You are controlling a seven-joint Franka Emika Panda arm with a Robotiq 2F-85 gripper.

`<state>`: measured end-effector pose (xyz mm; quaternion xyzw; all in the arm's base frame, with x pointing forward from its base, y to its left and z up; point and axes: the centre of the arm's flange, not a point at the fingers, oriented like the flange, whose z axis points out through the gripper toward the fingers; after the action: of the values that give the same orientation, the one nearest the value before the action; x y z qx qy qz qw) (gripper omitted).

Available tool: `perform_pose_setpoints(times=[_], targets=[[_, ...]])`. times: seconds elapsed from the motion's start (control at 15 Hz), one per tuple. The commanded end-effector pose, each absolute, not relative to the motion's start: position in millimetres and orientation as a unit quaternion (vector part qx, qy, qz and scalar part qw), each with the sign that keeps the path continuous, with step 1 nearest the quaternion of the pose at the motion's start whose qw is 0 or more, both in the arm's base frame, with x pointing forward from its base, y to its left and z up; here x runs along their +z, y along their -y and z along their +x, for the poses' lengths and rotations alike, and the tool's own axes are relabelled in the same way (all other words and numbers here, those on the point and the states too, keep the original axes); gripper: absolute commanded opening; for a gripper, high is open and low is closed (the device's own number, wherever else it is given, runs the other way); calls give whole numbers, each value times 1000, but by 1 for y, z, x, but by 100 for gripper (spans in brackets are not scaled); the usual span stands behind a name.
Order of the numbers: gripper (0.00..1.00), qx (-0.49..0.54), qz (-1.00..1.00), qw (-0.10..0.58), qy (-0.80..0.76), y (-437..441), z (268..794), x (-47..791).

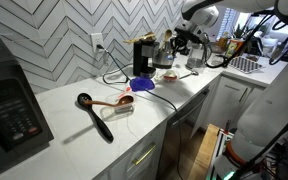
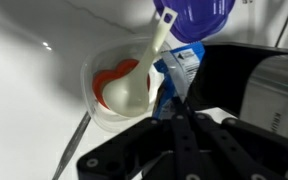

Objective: Pick up the blue and white packet from the clear lunch box and put it on the silver bowl on the coffee machine

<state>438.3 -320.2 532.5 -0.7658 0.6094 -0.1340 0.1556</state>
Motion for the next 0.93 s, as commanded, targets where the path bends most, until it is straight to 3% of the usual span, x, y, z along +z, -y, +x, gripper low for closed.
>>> perform_pose_setpoints(times=[0.0, 0.53, 0.87], targets=[[0, -165, -752, 200, -606, 321, 423, 580], [0, -201, -749, 198, -600, 318, 421, 608], [0, -265, -681, 297, -614, 292, 436, 650]])
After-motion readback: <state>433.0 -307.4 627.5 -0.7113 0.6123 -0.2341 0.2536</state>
